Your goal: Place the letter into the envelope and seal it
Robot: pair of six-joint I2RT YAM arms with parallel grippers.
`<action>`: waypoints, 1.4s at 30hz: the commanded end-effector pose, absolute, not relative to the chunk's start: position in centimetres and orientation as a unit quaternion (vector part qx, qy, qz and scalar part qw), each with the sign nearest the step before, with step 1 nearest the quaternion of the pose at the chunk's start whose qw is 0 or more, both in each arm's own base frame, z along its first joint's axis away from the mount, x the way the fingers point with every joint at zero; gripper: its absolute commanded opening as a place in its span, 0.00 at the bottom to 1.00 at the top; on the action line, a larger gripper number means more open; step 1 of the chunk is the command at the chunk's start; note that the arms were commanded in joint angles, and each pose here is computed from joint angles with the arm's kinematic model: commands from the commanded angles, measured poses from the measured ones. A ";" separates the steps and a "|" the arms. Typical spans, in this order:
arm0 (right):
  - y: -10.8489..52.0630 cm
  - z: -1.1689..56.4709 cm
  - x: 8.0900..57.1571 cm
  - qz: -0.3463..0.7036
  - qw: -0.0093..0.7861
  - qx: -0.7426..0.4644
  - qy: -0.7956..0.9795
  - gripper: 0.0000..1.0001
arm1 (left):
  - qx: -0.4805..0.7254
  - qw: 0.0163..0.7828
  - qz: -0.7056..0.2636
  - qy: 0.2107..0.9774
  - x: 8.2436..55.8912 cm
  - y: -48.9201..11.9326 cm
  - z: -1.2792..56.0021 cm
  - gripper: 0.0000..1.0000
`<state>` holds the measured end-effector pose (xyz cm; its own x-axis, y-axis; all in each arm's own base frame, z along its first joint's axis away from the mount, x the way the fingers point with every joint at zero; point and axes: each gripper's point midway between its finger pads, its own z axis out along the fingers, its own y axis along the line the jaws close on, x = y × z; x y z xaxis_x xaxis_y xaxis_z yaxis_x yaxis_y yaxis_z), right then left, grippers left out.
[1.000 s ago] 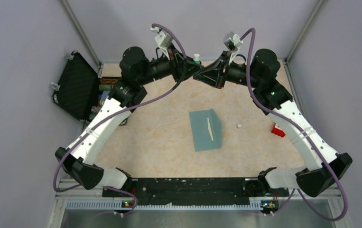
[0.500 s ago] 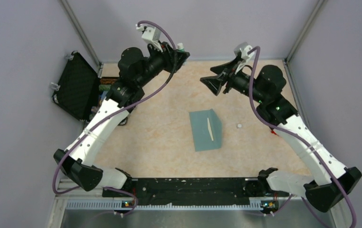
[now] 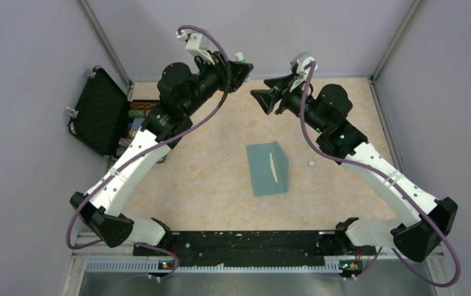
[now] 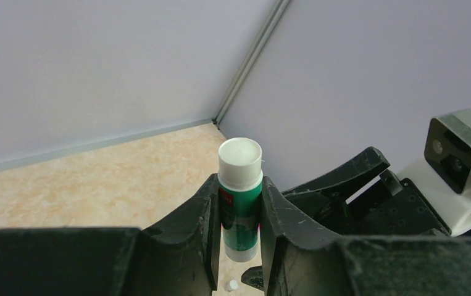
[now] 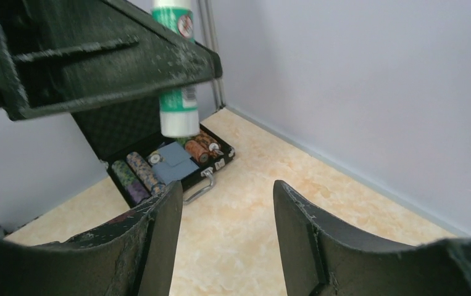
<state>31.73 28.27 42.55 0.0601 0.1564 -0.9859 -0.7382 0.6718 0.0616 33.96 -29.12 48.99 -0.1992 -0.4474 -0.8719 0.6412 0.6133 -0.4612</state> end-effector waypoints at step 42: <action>29.8 44.8 20.1 0.607 0.419 -0.462 0.493 0.13 | 0.371 0.446 -0.604 0.546 25.8 -30.1 45.5 0.00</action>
<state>25.09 31.11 42.66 -0.2720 0.0922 -0.9579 -0.9591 0.0549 0.2776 26.76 -30.64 46.52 -0.3557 -0.1814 -0.9168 0.9263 0.0616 -0.3716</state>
